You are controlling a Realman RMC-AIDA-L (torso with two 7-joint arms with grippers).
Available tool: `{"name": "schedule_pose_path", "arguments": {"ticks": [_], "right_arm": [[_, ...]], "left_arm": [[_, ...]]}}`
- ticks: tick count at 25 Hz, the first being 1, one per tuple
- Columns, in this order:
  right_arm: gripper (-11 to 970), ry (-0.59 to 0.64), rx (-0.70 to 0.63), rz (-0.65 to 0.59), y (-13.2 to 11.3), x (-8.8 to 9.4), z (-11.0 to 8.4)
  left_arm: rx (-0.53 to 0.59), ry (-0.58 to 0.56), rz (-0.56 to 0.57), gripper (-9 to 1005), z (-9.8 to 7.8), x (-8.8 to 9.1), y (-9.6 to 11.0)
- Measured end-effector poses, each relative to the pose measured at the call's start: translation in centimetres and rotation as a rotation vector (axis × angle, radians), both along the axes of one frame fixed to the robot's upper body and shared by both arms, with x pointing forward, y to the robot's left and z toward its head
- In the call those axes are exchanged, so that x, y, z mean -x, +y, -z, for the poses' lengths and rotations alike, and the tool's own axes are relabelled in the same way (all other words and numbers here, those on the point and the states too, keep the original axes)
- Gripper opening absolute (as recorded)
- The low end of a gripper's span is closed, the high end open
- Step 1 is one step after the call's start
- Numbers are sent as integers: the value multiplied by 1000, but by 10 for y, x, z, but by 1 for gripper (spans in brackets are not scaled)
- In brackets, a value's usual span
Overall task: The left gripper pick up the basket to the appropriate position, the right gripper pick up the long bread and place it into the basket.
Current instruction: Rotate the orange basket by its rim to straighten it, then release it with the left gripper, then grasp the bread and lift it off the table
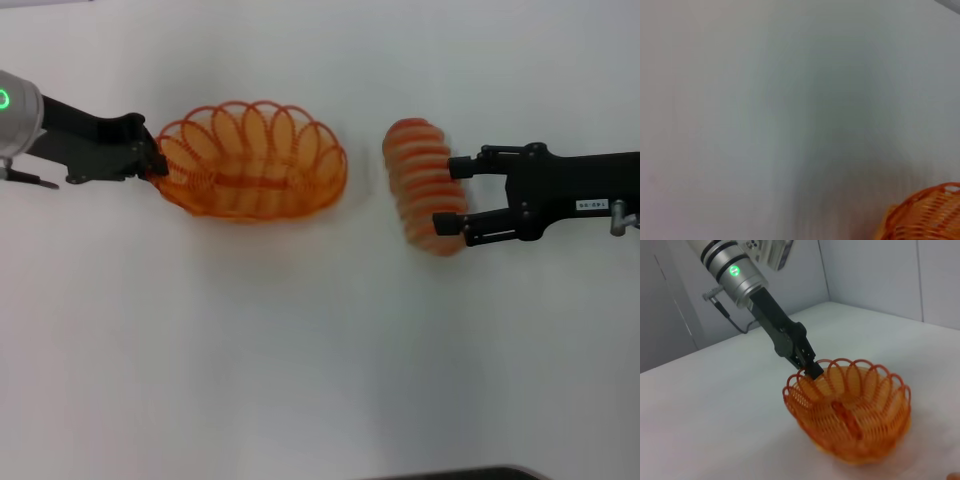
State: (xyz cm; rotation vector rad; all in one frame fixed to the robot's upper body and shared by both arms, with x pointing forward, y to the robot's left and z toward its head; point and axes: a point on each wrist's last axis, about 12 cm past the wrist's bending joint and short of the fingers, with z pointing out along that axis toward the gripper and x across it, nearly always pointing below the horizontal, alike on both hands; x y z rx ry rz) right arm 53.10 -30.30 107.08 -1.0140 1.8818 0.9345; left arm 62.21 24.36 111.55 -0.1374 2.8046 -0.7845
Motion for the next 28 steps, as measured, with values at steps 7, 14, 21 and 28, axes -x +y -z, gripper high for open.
{"name": "schedule_pose_path", "arguments": {"ticks": [7, 14, 21, 28], "right_arm": [[818, 6, -24, 8, -4, 3, -2], [812, 18, -76, 34, -3, 2, -6], [806, 87, -127, 135, -7, -9, -13], [800, 270, -172, 287, -17, -28, -29]], "left_arm": [[1, -5, -8, 208, 4, 5, 3], [39, -201, 206, 337, -2, 15, 18], [40, -485, 452, 608, 6, 38, 61], [51, -573, 676, 765, 20, 68, 66]]}}
